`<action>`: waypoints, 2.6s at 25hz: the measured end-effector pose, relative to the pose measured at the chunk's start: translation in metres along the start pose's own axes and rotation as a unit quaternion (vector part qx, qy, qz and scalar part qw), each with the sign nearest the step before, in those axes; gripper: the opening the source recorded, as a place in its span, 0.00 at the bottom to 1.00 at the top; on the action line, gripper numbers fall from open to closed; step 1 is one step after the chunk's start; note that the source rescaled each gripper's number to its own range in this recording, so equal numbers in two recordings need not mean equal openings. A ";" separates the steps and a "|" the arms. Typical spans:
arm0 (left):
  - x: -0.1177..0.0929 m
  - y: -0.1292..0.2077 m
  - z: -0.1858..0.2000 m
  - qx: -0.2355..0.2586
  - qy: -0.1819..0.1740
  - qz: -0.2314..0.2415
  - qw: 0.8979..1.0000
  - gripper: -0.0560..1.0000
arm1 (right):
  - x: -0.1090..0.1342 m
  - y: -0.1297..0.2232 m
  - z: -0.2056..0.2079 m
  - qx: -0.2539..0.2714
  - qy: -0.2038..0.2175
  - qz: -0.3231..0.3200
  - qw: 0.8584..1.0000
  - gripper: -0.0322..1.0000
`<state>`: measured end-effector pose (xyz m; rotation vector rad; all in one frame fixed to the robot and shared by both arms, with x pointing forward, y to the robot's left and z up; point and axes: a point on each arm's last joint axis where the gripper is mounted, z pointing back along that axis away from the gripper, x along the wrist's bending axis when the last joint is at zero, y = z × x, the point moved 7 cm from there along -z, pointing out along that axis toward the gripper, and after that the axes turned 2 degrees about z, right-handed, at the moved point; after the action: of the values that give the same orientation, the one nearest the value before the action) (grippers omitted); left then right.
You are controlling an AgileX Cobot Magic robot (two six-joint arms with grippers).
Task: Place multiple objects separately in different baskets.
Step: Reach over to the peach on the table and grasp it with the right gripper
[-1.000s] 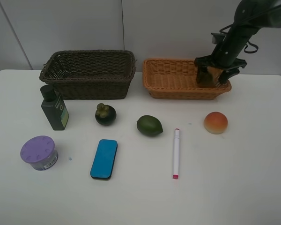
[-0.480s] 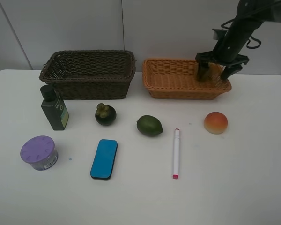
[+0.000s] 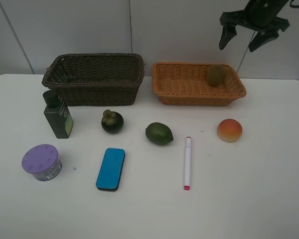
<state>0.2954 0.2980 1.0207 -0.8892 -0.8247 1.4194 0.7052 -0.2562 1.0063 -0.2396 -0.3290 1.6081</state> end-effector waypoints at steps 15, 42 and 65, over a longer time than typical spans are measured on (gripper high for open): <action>0.000 0.000 0.000 0.000 0.000 0.000 1.000 0.05 | 0.008 0.138 -0.058 0.145 -0.003 -0.015 0.989 0.99; 0.000 0.000 0.000 0.000 0.000 0.003 1.000 0.05 | 0.006 0.167 -0.127 0.168 -0.003 -0.031 0.985 0.99; 0.000 0.000 0.000 0.000 0.000 0.003 1.000 0.05 | 0.006 0.167 -0.127 0.171 -0.002 -0.032 0.985 0.59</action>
<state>0.2954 0.2980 1.0207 -0.8923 -0.8227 1.4246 0.5927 -0.2493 0.8290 0.0369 -0.0593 1.5736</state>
